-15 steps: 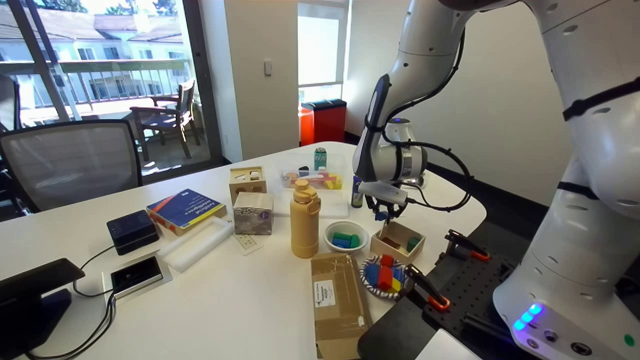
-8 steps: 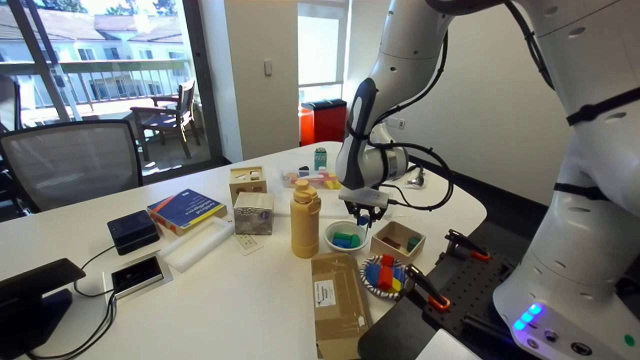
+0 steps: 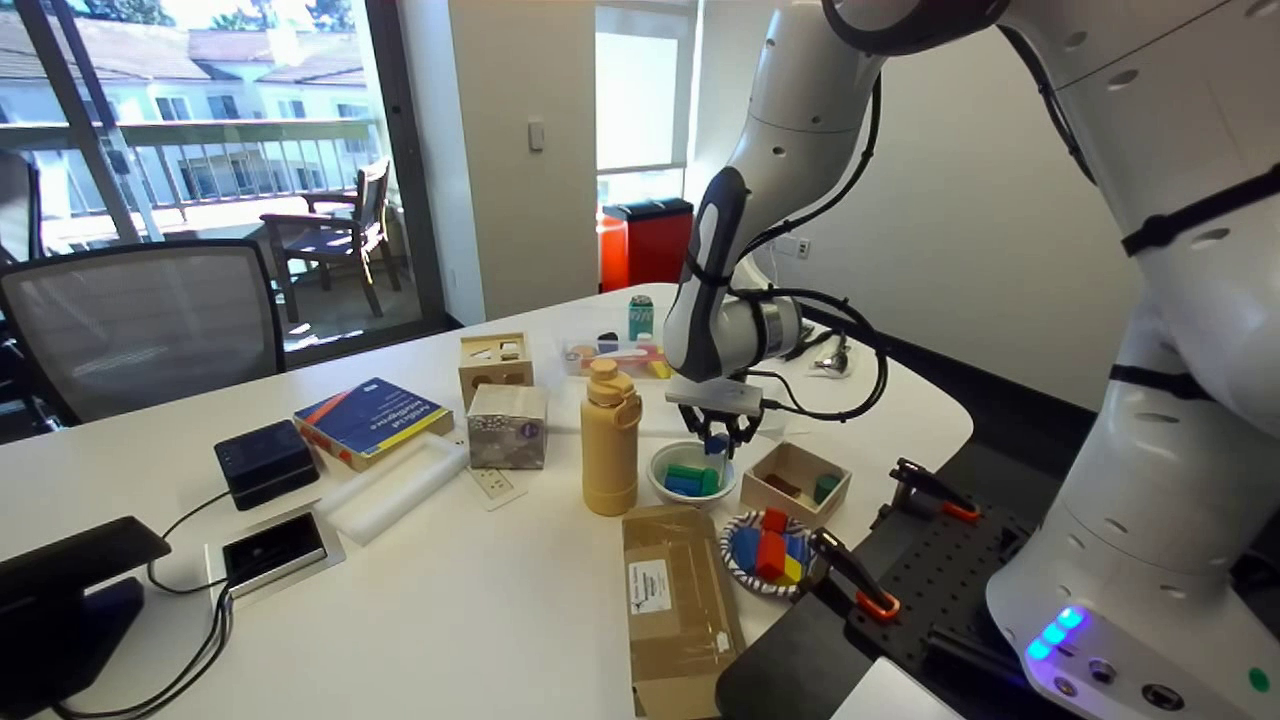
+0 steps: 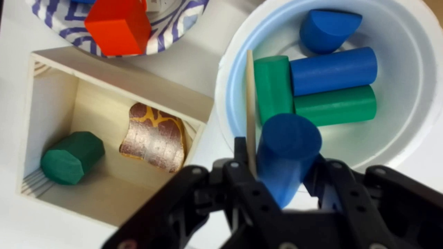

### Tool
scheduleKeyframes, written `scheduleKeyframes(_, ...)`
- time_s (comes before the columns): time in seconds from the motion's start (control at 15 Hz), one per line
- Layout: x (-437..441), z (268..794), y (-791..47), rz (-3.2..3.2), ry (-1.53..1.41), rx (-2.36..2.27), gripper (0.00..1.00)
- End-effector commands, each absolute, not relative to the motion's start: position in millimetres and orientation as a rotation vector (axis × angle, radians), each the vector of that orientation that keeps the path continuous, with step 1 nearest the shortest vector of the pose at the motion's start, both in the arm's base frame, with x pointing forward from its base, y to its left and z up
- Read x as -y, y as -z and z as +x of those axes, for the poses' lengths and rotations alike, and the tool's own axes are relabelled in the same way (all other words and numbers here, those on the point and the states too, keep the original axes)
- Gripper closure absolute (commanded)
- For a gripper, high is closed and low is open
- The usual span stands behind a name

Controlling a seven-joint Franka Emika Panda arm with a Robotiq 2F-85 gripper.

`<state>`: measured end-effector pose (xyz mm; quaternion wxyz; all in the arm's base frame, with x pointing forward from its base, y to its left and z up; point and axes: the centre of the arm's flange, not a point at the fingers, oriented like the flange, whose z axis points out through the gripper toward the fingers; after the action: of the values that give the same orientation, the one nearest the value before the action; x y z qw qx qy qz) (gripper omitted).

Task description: Move the blue cylindrical block and the chopsticks from the wooden box to the white bowl

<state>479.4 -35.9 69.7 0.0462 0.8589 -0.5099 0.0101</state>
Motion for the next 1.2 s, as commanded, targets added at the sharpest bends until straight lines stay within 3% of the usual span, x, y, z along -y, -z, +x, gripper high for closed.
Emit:
scheduleKeyframes(0.0,37.3,488.7,-61.7,2.604,0.028,1.630,0.36)
scheduleKeyframes(0.07,37.1,488.8,-61.3,2.604,0.036,1.657,0.35)
scheduleKeyframes(0.4,37.8,484.9,-56.9,2.588,0.068,1.740,0.01)
scheduleKeyframes(1.13,59.5,470.6,-64.0,2.546,0.095,1.864,0.00)
